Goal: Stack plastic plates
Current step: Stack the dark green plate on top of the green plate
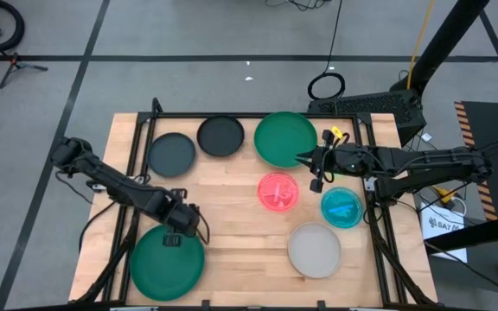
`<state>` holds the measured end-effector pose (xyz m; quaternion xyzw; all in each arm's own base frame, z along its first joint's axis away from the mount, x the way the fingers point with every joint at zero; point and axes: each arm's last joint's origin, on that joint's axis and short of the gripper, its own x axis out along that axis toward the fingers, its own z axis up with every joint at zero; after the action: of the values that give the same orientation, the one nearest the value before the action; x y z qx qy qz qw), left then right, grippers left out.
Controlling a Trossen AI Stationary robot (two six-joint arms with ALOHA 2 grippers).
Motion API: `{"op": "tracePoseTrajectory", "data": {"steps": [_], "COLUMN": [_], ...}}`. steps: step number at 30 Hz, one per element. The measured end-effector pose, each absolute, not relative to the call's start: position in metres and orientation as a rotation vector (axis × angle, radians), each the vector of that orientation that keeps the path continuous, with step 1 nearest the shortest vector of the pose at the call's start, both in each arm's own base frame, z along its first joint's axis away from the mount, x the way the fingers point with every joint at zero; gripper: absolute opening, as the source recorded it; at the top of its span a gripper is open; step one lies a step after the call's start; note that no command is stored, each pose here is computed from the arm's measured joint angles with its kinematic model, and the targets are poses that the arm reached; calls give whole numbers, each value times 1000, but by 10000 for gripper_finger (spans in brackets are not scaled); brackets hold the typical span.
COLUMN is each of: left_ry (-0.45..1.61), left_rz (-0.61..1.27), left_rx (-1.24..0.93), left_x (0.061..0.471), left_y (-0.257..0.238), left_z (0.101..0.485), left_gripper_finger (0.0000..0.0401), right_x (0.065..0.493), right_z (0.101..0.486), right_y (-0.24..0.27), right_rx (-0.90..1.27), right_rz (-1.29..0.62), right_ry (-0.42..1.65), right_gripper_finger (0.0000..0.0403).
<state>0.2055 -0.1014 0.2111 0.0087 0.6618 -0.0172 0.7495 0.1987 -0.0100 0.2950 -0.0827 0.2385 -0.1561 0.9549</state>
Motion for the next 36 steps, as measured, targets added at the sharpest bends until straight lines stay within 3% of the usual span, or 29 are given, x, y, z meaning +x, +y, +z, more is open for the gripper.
{"op": "tracePoseTrajectory", "data": {"steps": [8, 18, 36], "left_ry": [1403, 1414, 1328], "left_rz": [8, -38, -154], "left_rx": [83, 109, 27], "left_x": [202, 200, 200], "left_y": [-109, -112, -107], "left_z": [211, 211, 168], "left_gripper_finger": [129, 218, 223], "right_x": [199, 199, 199], "right_z": [295, 295, 295], "right_y": [-10, -10, -10], "right_rx": [-150, -143, -143], "right_rz": [-321, -323, -322], "right_ry": [481, 480, 481], "right_gripper_finger": [45, 45, 45]}}
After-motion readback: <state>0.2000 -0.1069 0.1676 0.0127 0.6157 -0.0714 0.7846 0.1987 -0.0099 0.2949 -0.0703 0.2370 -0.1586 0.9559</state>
